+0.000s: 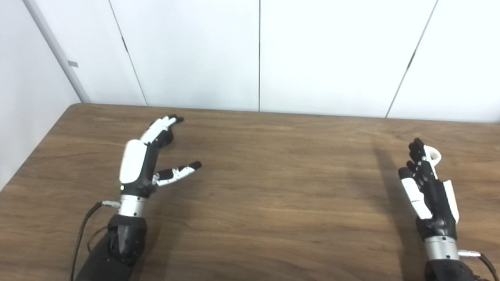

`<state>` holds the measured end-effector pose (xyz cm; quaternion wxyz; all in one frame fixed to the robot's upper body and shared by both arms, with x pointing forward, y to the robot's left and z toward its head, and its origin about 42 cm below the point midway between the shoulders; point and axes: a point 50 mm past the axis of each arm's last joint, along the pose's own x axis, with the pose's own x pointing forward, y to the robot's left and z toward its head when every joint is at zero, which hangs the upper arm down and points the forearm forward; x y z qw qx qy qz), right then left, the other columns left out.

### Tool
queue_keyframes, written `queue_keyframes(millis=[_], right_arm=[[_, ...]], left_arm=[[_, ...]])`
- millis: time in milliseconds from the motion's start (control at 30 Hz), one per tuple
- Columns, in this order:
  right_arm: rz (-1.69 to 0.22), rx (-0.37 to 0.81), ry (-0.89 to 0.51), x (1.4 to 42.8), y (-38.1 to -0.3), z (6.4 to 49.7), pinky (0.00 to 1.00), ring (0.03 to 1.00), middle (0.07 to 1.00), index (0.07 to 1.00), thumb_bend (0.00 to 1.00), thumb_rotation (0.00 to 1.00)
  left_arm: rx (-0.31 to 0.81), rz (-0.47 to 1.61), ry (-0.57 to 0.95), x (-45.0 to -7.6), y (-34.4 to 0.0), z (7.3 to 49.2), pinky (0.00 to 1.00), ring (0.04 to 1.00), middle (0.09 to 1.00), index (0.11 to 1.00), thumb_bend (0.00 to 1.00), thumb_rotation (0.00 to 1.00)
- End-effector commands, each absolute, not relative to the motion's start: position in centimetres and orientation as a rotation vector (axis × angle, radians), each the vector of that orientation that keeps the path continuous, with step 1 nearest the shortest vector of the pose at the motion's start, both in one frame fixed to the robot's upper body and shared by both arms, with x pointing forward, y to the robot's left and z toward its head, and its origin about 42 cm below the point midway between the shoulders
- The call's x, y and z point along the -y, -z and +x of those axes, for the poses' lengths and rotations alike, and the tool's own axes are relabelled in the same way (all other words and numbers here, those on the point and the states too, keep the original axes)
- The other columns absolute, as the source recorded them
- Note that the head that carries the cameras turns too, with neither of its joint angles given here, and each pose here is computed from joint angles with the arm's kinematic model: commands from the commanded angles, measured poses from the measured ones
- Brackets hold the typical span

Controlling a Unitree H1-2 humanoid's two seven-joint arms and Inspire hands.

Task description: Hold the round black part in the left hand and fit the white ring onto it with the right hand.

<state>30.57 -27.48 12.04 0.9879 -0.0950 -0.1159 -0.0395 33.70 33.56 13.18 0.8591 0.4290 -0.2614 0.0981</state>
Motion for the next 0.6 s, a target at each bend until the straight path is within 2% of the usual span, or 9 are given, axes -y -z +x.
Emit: queue_keyframes(millis=[0, 133, 233, 367, 567], right_arm=[[-0.202, 0.148, 0.082, 27.8, -8.8, 28.8, 0.99, 0.990, 0.968, 0.975, 0.46, 0.77], [-0.201, 0.130, 0.091, 27.5, -8.7, 28.6, 0.98, 0.987, 0.968, 0.969, 0.48, 0.78], [-0.201, 0.132, 0.093, 27.5, -8.5, 28.7, 0.95, 0.975, 0.964, 0.963, 0.47, 0.76], [-0.214, 0.145, 0.089, 27.5, -8.4, 28.8, 0.91, 0.965, 0.962, 0.964, 0.46, 0.77], [-0.198, 0.138, 0.088, 27.7, -8.2, 28.7, 0.92, 0.969, 0.968, 0.967, 0.46, 0.75]], left_arm=[[0.556, 0.946, -0.222, -34.6, -12.5, 33.4, 0.91, 0.934, 0.917, 0.863, 0.82, 0.27], [0.592, 1.028, -0.251, -36.6, -14.0, 34.8, 0.91, 0.927, 0.912, 0.861, 0.85, 0.29], [0.585, 1.102, -0.273, -38.1, -14.7, 35.7, 0.93, 0.943, 0.939, 0.899, 0.86, 0.32], [0.551, 1.163, -0.319, -39.6, -15.0, 36.6, 0.99, 0.975, 0.975, 0.938, 0.89, 0.37], [0.436, 1.166, -0.373, -40.9, -14.6, 37.6, 1.00, 1.000, 0.995, 0.968, 0.93, 0.36]])
